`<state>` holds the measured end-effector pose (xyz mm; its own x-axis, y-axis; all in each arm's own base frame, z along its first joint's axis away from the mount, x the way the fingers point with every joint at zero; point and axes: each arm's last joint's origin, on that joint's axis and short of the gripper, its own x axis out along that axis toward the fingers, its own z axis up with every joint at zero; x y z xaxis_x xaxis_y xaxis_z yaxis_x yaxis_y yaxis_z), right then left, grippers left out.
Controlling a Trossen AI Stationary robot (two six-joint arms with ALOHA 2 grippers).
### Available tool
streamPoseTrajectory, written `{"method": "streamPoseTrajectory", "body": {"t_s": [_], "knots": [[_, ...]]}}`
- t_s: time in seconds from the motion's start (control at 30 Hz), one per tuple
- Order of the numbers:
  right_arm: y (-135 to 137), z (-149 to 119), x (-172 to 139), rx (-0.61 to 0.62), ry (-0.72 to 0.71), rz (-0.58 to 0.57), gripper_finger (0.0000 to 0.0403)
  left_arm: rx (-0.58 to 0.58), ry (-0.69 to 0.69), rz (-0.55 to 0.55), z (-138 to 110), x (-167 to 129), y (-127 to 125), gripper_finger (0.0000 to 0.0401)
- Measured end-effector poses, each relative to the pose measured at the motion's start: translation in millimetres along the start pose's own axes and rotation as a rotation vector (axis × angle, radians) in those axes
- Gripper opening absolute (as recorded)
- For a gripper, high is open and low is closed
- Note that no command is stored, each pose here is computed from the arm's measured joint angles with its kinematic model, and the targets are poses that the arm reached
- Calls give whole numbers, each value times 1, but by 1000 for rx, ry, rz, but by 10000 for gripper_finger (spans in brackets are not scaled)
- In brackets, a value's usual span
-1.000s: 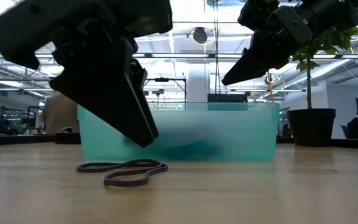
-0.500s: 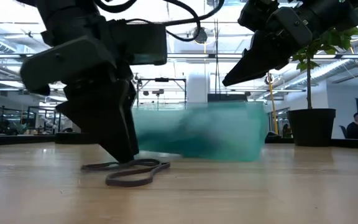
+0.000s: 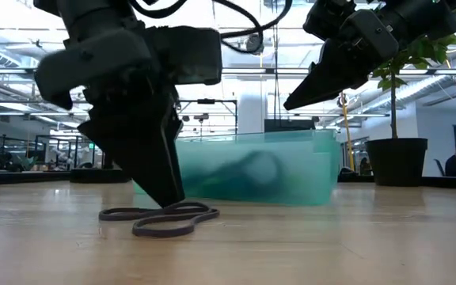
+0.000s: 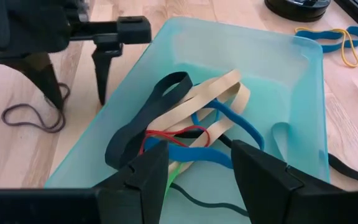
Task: Pick and place rubber bands into bin
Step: Put the purple rubber band into the green bin
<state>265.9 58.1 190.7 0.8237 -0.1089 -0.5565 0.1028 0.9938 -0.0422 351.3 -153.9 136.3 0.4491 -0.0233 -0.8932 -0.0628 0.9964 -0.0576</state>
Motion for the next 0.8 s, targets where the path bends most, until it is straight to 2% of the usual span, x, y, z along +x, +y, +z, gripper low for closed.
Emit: {"method": "streamPoseTrajectory", "body": {"t_s": [0.23, 0.53, 0.8], "knots": [[0, 0, 0, 0, 1, 0, 169, -55, -71, -36, 7, -1, -3, 244], [0, -1, 0, 0, 10, -1, 169, -95, -50, -116, 8, -1, -7, 244], [0, -1, 0, -2, 15, -3, 169, -139, -53, -124, 9, -2, -8, 244]]}}
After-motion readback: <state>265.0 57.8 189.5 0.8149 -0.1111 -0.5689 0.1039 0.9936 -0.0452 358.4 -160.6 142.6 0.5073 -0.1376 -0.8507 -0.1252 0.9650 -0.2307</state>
